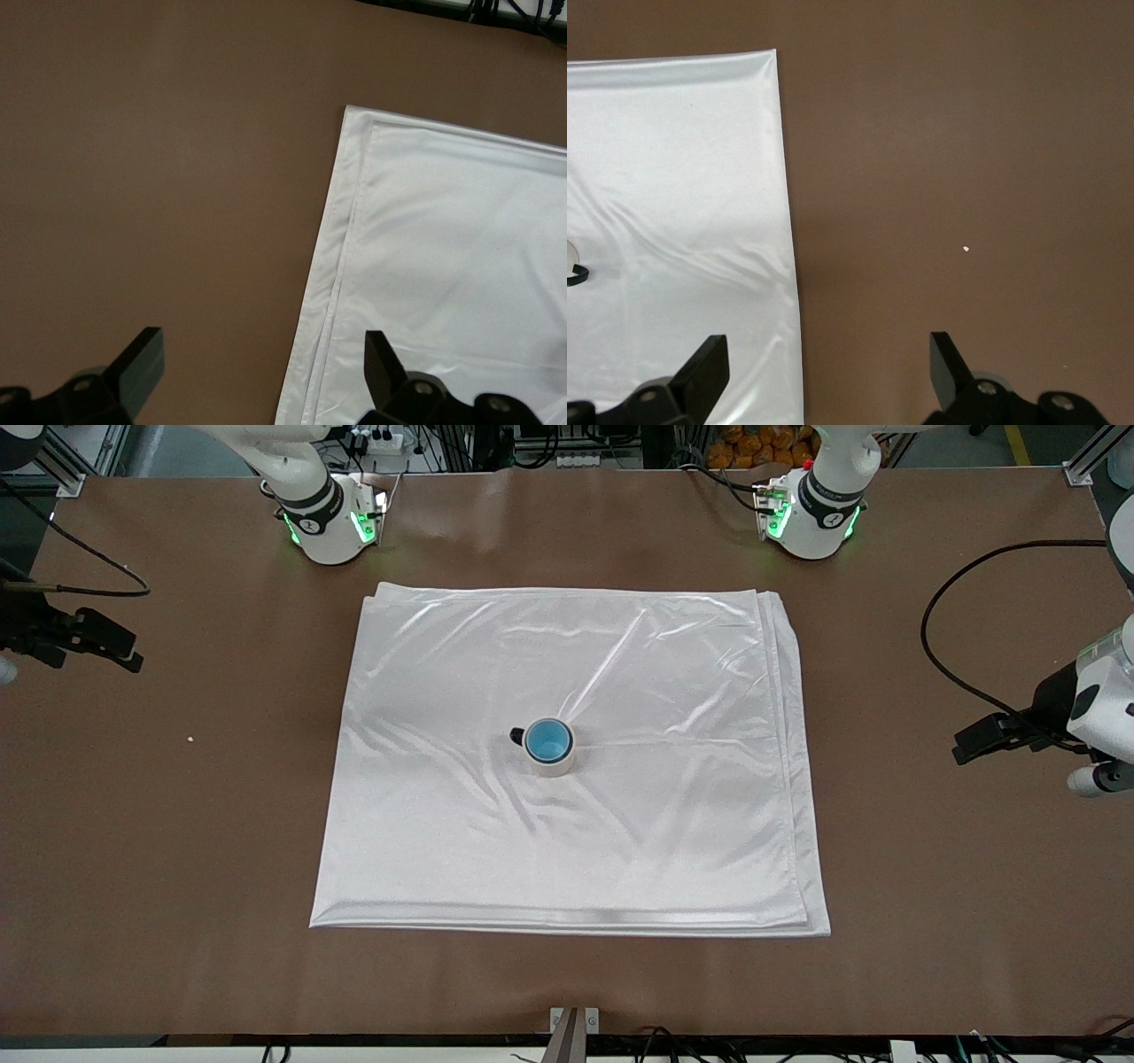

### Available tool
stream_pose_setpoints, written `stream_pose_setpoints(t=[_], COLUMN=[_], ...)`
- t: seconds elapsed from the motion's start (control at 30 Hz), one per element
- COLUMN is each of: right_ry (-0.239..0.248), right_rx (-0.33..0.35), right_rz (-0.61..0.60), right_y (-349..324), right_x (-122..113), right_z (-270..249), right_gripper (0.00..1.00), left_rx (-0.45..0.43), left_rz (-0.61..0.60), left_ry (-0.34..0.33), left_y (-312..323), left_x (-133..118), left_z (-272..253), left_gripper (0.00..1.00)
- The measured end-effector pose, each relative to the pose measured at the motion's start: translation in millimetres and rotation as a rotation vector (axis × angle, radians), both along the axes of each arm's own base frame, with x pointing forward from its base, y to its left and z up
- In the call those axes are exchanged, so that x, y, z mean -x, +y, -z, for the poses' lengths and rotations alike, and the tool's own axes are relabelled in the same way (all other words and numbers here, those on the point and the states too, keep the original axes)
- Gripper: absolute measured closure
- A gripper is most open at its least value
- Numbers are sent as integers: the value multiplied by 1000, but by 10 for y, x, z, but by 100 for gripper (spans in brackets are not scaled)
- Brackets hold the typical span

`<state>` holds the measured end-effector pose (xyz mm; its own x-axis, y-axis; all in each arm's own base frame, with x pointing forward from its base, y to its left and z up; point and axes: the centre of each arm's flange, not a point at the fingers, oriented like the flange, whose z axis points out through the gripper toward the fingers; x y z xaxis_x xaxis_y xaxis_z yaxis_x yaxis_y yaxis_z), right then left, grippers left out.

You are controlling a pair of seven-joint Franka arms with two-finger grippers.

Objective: Place blue cup into white mug on cloth

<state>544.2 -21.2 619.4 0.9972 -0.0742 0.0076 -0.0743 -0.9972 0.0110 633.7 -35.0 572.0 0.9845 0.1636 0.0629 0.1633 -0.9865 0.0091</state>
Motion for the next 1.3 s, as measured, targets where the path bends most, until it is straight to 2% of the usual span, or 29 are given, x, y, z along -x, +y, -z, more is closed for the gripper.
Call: stream_pose_setpoints(t=[0.9, 1.3], right_ry=[-2, -2], right_rx=[0, 0], right_rz=[-4, -6], right_y=[23, 31], right_x=[-2, -2], right_z=[-9, -9], right_gripper=[0, 0], left_rx=[7, 7], left_rz=[2, 2], left_ry=[4, 4], left_y=[-13, -14], left_x=[260, 290], left_z=[-178, -193], left_gripper=[0, 0])
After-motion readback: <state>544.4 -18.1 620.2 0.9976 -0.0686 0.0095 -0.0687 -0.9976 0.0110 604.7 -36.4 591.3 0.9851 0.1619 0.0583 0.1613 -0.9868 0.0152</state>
